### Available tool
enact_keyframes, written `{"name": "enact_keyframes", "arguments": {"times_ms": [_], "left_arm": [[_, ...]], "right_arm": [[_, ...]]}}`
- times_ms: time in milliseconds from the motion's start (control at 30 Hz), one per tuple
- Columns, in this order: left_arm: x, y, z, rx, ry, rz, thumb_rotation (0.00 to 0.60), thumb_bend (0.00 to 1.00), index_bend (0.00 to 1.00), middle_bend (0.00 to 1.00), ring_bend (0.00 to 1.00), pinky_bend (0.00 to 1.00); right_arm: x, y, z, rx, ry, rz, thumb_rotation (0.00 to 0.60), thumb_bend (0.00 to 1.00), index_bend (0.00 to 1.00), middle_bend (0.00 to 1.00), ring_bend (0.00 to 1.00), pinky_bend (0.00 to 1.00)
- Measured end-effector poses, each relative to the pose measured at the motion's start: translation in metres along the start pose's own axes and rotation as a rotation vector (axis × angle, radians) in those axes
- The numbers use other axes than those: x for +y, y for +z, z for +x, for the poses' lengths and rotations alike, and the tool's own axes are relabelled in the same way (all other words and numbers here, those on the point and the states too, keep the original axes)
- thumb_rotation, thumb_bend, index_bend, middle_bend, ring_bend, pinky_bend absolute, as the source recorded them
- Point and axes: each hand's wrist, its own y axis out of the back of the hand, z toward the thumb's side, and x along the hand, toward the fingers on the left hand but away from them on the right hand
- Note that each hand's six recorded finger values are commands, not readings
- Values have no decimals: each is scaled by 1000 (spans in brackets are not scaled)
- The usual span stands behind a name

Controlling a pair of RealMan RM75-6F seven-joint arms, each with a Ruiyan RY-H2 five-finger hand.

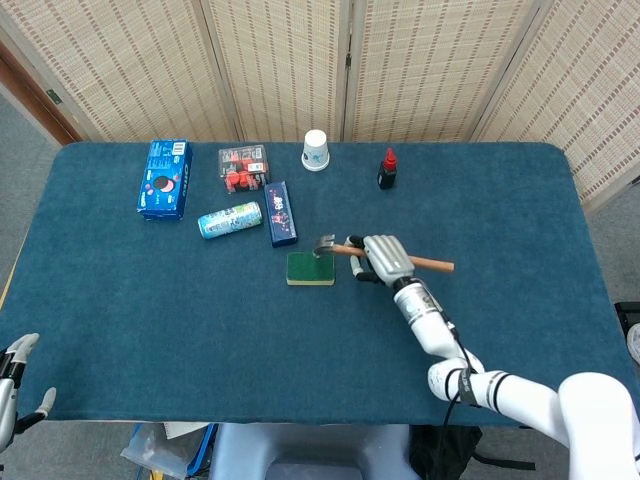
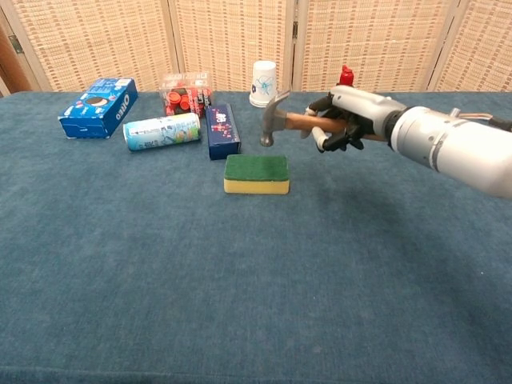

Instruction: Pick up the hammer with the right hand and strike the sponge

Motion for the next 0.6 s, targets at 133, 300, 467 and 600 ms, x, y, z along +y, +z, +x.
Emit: {"name": "enact_keyframes", "arguments": {"times_ms": [133, 300, 467, 600], "left_arm": [[-1, 3, 1, -9, -2, 0, 600, 318, 82, 126, 135, 49], [-1, 6, 2, -21, -3, -2, 600, 317, 82, 127, 135, 49], [-1, 10, 3, -28, -5, 0, 600, 317, 82, 126, 135, 49], [-1, 11, 2, -29, -6, 1, 600, 318, 82, 126, 135, 49]], "right_arm": [[18, -12, 7, -17, -33, 1, 600, 824, 656, 801, 739, 840], [32, -36, 13, -70, -66, 2, 600, 815, 656, 790, 739, 840], [37, -59, 14, -125, -75, -8, 600, 783, 655, 736, 695, 754], [31, -74, 14, -156, -47, -1, 600, 730, 587, 656, 601, 626]]}}
